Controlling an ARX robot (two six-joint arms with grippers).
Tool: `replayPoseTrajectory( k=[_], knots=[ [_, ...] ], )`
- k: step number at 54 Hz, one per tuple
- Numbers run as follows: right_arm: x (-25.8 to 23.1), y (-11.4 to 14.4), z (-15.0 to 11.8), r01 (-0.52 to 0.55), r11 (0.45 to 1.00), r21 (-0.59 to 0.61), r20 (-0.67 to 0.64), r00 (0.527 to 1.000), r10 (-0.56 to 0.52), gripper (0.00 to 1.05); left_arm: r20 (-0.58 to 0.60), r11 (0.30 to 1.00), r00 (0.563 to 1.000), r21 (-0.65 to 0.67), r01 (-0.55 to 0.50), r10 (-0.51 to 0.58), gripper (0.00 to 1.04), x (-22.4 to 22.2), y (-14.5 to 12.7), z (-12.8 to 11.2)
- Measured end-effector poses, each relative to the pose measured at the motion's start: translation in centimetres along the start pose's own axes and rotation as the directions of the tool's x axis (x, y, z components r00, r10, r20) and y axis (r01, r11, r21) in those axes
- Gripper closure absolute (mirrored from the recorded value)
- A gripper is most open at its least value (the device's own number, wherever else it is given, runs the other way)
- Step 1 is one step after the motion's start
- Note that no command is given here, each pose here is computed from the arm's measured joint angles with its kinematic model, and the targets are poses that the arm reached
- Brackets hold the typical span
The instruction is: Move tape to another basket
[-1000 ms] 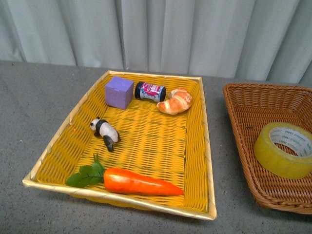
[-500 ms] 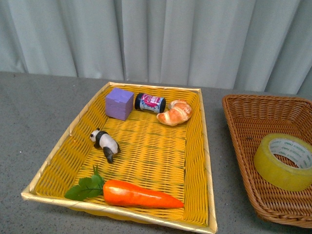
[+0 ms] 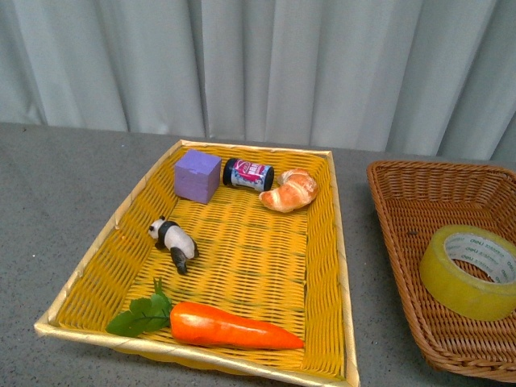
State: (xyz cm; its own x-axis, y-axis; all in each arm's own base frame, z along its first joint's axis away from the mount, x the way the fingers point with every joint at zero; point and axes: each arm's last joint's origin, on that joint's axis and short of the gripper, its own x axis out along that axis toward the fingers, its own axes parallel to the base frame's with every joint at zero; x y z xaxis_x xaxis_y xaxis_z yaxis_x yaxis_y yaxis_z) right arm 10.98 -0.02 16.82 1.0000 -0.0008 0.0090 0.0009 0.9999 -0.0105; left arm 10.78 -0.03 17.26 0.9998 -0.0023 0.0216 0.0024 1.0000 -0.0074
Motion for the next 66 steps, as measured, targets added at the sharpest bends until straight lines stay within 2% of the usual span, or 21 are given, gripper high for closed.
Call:
replayPoseTrajectory(
  k=[5, 11, 16, 18, 28, 40, 43, 45, 66],
  knots=[
    [-0.1, 0.0, 0.0, 0.000, 1.000, 0.000, 0.000, 1.000, 0.000, 1.04, -0.034, 1.000, 0.999, 0.000, 0.000, 0.000, 1.01, -0.8, 0.0, -0.4],
    [-0.9, 0.0, -0.5, -0.004, 1.000, 0.000, -0.037, 0.999, 0.004, 1.04, -0.004, 1.000, 1.000, 0.000, 0.000, 0.000, 1.01, -1.1, 0.0, -0.2],
    [-1.2, 0.0, -0.3, -0.002, 1.000, 0.000, -0.004, 1.000, 0.002, 1.04, -0.007, 1.000, 1.000, 0.000, 0.000, 0.000, 1.01, -1.1, 0.0, -0.3],
    [-1.2, 0.0, -0.3, -0.001, 1.000, 0.000, -0.006, 1.000, 0.001, 1.02, -0.006, 1.000, 1.000, 0.000, 0.000, 0.000, 0.98, -1.1, 0.0, -0.3],
    [-1.2, 0.0, -0.3, -0.001, 1.000, 0.000, -0.007, 1.000, 0.001, 0.66, -0.006, 1.000, 1.000, 0.000, 0.000, 0.000, 0.60, -1.1, 0.0, -0.3],
    [-1.2, 0.0, -0.3, 0.000, 1.000, 0.000, -0.007, 1.000, 0.000, 0.26, -0.006, 1.000, 1.000, 0.000, 0.000, 0.000, 0.21, -1.1, 0.0, -0.3],
    [-1.2, 0.0, -0.3, 0.000, 1.000, 0.000, -0.007, 1.000, 0.000, 0.11, -0.006, 1.000, 1.000, 0.000, 0.000, 0.000, 0.05, -1.1, 0.0, -0.3],
    [-1.2, 0.0, -0.3, -0.001, 1.000, 0.001, -0.007, 1.000, 0.001, 0.07, -0.006, 1.000, 1.000, 0.001, 0.000, 0.000, 0.06, -1.1, 0.0, -0.3],
    [-1.2, 0.0, -0.3, 0.000, 1.000, 0.001, -0.007, 1.000, 0.000, 0.09, -0.006, 1.000, 1.000, 0.002, 0.000, 0.000, 0.06, -1.1, 0.0, -0.3]
  ],
)
